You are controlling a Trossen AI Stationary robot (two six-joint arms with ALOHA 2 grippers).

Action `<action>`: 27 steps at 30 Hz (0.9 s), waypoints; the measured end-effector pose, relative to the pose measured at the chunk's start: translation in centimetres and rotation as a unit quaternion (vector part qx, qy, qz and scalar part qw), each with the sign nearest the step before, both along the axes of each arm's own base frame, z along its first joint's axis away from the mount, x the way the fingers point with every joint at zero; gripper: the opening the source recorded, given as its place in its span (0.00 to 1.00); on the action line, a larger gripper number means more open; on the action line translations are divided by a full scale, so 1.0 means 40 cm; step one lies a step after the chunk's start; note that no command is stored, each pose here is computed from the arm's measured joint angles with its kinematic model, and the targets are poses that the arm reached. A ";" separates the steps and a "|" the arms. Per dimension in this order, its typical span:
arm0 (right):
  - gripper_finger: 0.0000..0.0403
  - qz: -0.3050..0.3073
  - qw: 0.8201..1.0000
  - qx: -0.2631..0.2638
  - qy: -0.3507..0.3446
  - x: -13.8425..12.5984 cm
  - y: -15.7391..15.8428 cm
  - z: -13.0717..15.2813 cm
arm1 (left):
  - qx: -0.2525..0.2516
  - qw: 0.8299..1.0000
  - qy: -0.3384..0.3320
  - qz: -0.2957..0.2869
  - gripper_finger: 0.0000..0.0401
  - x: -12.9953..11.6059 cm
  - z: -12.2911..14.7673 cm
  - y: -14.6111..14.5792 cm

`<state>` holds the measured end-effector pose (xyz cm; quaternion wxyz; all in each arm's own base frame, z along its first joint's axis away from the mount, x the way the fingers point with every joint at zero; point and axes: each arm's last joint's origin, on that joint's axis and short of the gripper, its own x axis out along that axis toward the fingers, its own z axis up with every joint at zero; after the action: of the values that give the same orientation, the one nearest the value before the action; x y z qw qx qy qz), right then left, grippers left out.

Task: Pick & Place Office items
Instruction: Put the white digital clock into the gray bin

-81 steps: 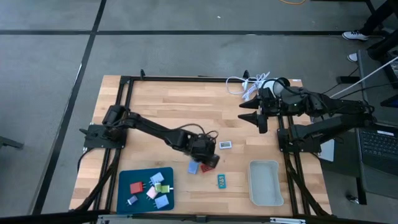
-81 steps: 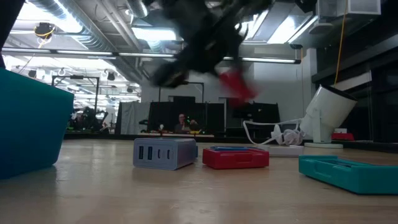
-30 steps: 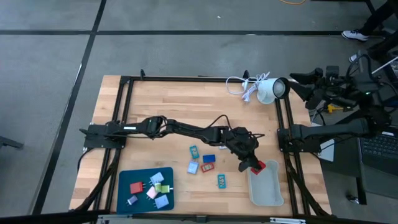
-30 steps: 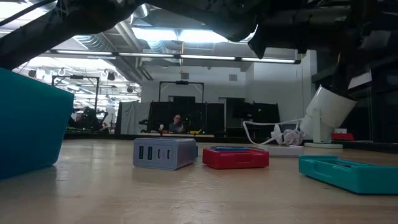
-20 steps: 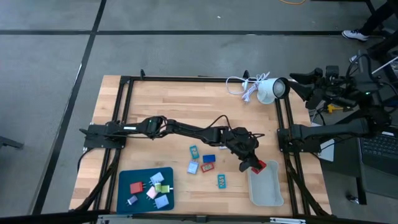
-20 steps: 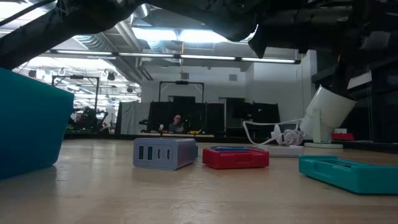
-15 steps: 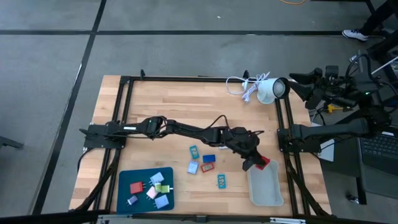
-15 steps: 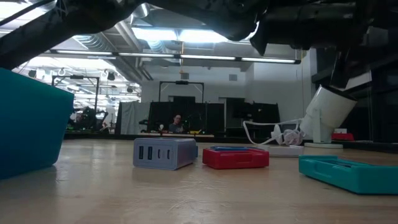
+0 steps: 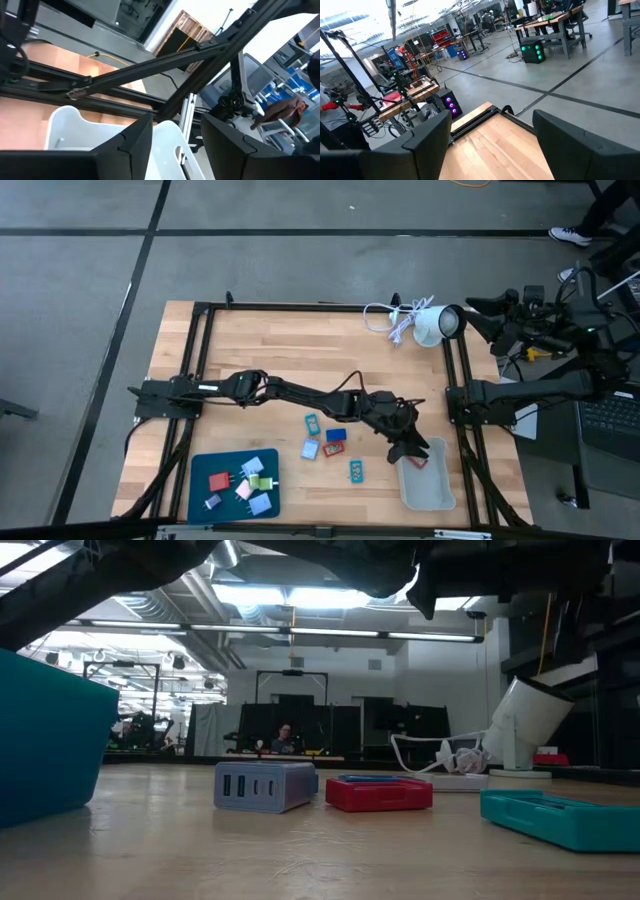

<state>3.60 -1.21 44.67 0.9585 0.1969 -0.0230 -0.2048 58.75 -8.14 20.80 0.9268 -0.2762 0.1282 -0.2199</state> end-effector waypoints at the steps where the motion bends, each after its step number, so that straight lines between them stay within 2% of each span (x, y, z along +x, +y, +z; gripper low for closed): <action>1: 0.70 0.007 1.000 0.001 0.000 0.000 0.001 0.000 | 0.000 1.000 0.000 0.001 0.41 0.000 0.000 0.003; 5: 0.70 0.043 0.999 0.026 -0.007 0.014 0.005 0.002 | -0.034 0.999 -0.038 0.016 0.39 0.008 0.030 0.045; 8: 0.70 0.066 0.997 0.032 0.023 0.051 0.007 -0.006 | -0.045 0.997 -0.053 0.034 0.37 0.007 0.075 0.099; 10: 0.70 0.077 0.996 0.032 0.040 0.077 0.007 -0.010 | -0.036 0.997 -0.053 0.040 0.36 -0.005 0.120 0.135; 13: 0.70 0.092 0.995 0.013 0.046 0.108 0.008 -0.006 | 0.016 0.998 -0.029 0.053 0.35 -0.047 0.210 0.185; 16: 0.70 0.116 0.993 -0.015 0.017 0.129 0.010 0.013 | 0.098 0.992 0.023 0.076 0.35 -0.120 0.304 0.227; 19: 0.70 0.135 0.989 -0.047 -0.022 0.132 0.013 0.036 | 0.179 0.975 0.080 0.105 0.35 -0.208 0.385 0.250; 21: 0.70 0.139 0.988 -0.060 -0.025 0.131 0.014 0.040 | 0.216 0.963 0.100 0.128 0.35 -0.271 0.447 0.254; 24: 0.70 0.141 0.988 -0.057 0.013 0.134 0.013 0.022 | 0.241 0.951 0.096 0.167 0.35 -0.371 0.555 0.244; 27: 0.70 0.143 0.985 -0.035 0.084 0.158 0.012 -0.013 | 0.253 0.937 0.078 0.227 0.35 -0.457 0.644 0.222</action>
<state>9.90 -0.72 44.17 0.9828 0.1461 0.0791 -0.0801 40.46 0.73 46.55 0.9785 -0.0703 0.1851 0.0580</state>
